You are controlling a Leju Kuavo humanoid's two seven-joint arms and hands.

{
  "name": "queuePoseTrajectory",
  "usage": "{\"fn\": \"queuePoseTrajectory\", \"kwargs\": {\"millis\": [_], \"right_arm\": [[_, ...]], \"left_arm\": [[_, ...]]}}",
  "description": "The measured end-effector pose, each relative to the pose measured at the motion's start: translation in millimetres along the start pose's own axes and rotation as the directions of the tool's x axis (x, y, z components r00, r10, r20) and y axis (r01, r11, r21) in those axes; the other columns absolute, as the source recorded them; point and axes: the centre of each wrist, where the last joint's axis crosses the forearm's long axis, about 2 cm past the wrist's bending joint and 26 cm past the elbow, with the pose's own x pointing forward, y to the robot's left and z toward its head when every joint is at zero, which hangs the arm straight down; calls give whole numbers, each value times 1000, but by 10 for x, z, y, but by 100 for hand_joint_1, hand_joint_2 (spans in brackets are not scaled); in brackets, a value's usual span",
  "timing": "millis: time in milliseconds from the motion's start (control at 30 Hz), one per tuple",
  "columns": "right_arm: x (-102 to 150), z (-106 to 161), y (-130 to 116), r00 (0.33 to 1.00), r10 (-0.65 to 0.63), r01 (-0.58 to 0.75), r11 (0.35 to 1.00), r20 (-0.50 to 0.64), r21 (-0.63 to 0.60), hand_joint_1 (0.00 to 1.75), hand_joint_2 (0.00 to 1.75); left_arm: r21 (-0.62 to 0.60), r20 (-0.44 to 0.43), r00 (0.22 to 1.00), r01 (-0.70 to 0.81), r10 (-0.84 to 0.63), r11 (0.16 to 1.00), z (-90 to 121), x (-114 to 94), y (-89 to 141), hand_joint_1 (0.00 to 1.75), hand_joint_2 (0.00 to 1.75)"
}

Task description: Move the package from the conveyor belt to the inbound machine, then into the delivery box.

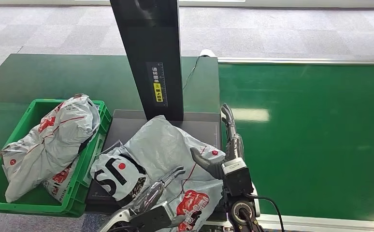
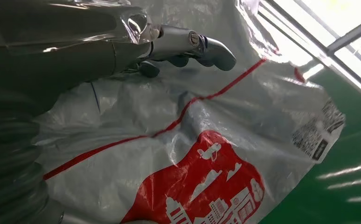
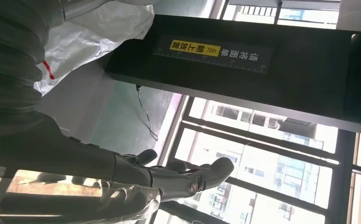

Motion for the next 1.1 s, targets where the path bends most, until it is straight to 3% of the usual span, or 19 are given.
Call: {"fn": "queuePoseTrajectory", "kwargs": {"millis": [200, 567, 633, 700, 767, 1100], "right_arm": [[14, 24, -30, 1000, 8, -8, 1000, -12, -26, 0, 175], [22, 34, -52, 1000, 9, -10, 999, -17, -44, 0, 175], [21, 35, -56, 1000, 10, -11, 999, -19, -46, 0, 175], [22, 42, -60, 1000, 9, -11, 999, -24, -48, 0, 175], [29, 52, -65, 1000, 8, -9, 999, -27, -51, 0, 175], [79, 130, -136, 999, 0, -3, 996, -34, -88, 0, 175]], "left_arm": [[-137, -72, 996, 37, -47, 990, -74, -118, -76, 0, 175], [-172, -83, 994, 59, -74, 983, -141, -170, -66, 0, 175], [-176, -84, 994, 60, -76, 983, -145, -174, -66, 71, 175], [-182, -83, 994, 58, -74, 982, -152, -181, -65, 158, 175], [-182, -73, 995, 53, -67, 982, -158, -189, -59, 175, 175], [-73, 112, 993, -30, 38, 997, -153, -151, 35, 175, 175]]}}
